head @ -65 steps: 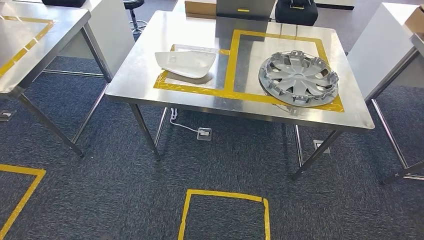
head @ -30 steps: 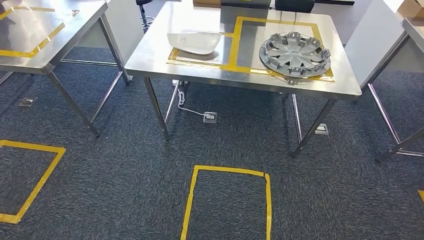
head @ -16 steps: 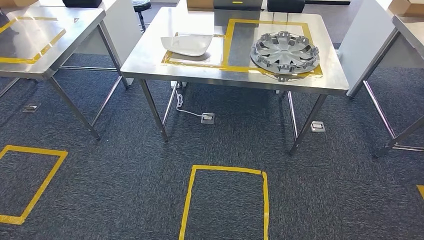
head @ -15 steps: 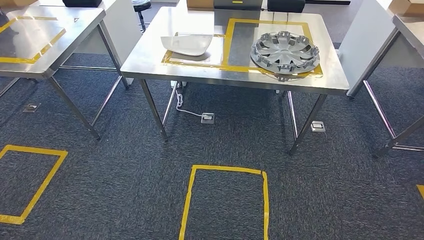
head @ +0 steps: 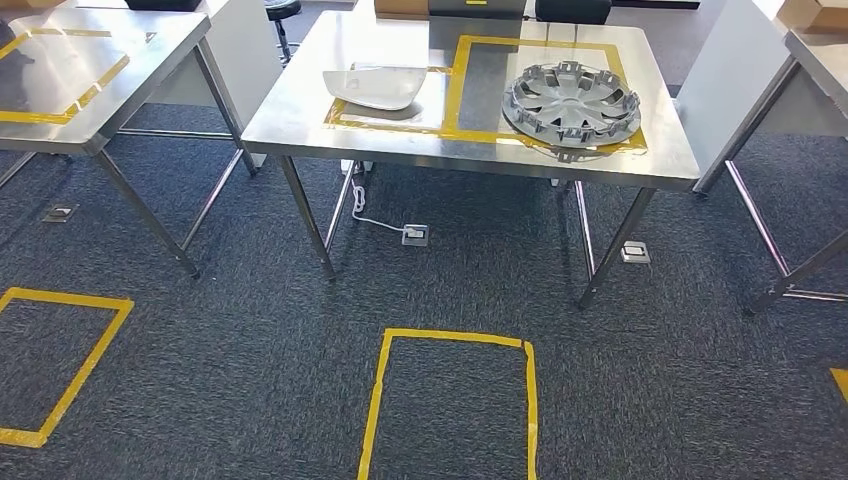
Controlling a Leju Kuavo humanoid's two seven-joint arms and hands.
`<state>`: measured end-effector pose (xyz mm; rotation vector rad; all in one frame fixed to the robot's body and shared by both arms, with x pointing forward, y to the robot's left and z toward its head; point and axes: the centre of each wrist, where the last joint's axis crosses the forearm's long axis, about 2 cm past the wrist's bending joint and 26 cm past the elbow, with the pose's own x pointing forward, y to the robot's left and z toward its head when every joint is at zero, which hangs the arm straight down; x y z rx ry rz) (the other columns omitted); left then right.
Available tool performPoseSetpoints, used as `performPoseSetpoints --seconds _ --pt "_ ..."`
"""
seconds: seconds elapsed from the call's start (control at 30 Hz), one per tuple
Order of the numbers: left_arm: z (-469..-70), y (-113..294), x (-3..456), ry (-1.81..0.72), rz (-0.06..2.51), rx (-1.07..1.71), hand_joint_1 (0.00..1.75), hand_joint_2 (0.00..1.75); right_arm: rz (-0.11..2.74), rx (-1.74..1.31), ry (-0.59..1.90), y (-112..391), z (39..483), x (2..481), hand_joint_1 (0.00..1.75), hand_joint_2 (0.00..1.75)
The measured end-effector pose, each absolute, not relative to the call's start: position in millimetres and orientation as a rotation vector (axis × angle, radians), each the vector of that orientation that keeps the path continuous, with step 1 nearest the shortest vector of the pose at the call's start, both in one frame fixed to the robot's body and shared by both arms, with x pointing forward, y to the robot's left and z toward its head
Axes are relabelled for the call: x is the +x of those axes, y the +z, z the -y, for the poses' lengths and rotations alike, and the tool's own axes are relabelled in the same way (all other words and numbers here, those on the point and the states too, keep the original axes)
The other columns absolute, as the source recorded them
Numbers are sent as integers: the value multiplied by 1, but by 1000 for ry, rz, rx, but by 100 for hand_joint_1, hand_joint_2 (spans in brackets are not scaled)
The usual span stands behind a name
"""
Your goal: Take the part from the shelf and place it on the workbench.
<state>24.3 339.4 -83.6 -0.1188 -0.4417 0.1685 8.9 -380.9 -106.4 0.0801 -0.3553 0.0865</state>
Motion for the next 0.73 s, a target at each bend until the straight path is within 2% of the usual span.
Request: performPoseSetpoints --seconds 0.23,0.37,0.73 --pt "-333 -86 37 163 473 -111 0 175 340 49 83 -107 378 7 0 175" --pt "-329 -88 42 155 482 -110 0 0 332 31 81 -107 376 7 0 0" --pt "-316 -92 50 133 482 -110 0 0 316 -11 71 -108 369 6 0 0"
